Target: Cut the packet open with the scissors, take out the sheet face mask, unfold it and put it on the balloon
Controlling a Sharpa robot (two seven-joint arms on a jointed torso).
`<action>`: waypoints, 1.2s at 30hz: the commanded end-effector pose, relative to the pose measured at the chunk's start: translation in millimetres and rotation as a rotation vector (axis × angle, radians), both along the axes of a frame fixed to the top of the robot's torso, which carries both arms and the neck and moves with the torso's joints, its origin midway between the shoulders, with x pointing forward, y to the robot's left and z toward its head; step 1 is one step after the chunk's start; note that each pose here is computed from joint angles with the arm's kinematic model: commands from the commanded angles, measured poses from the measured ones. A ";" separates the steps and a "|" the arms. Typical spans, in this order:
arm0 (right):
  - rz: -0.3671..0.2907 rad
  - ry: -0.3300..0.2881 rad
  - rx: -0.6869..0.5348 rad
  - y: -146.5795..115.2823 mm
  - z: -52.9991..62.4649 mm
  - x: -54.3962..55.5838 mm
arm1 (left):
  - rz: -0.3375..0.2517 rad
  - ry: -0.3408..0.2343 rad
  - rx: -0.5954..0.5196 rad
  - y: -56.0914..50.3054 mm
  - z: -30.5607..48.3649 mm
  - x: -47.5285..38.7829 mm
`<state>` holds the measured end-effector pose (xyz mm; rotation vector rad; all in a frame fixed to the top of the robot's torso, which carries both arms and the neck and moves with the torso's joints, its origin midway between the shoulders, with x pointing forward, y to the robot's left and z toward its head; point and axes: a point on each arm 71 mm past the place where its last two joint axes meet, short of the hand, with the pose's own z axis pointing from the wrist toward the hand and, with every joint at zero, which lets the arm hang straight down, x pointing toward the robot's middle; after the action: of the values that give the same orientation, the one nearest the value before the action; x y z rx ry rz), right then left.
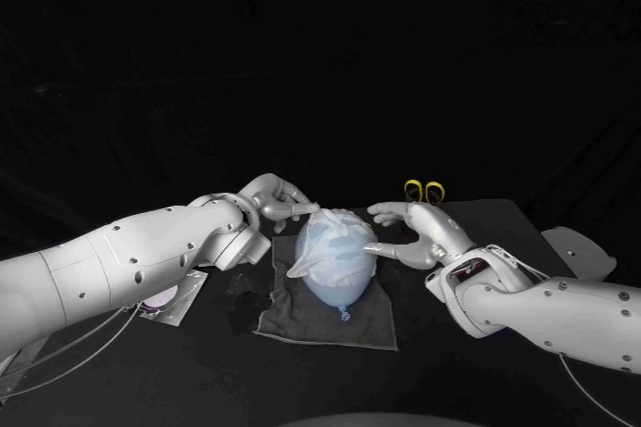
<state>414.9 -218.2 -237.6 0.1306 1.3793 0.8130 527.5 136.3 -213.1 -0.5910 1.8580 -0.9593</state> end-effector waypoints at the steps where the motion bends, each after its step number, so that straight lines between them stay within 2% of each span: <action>1: 0.012 0.041 -0.004 3.6 -2.9 4.3 | -0.026 0.016 0.011 -4.5 -0.6 0.0; 12: 0.023 0.107 -0.001 14.0 -7.7 14.2 | -0.010 0.035 0.036 -3.8 -2.6 2.0; 17: 0.030 0.143 0.001 20.2 -10.5 18.7 | -0.022 0.046 0.051 -6.8 -3.5 0.9; 30: 0.065 0.209 0.017 33.9 -14.2 19.6 | 0.002 0.042 0.075 -4.7 -1.8 0.8; 36: 0.071 0.222 0.014 37.1 -16.1 21.3 | -0.011 0.057 0.081 -5.9 -2.3 -0.4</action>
<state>436.2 -183.5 -252.0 0.1927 1.5618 0.8762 528.3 132.5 -215.4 -0.5795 1.9227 -0.8837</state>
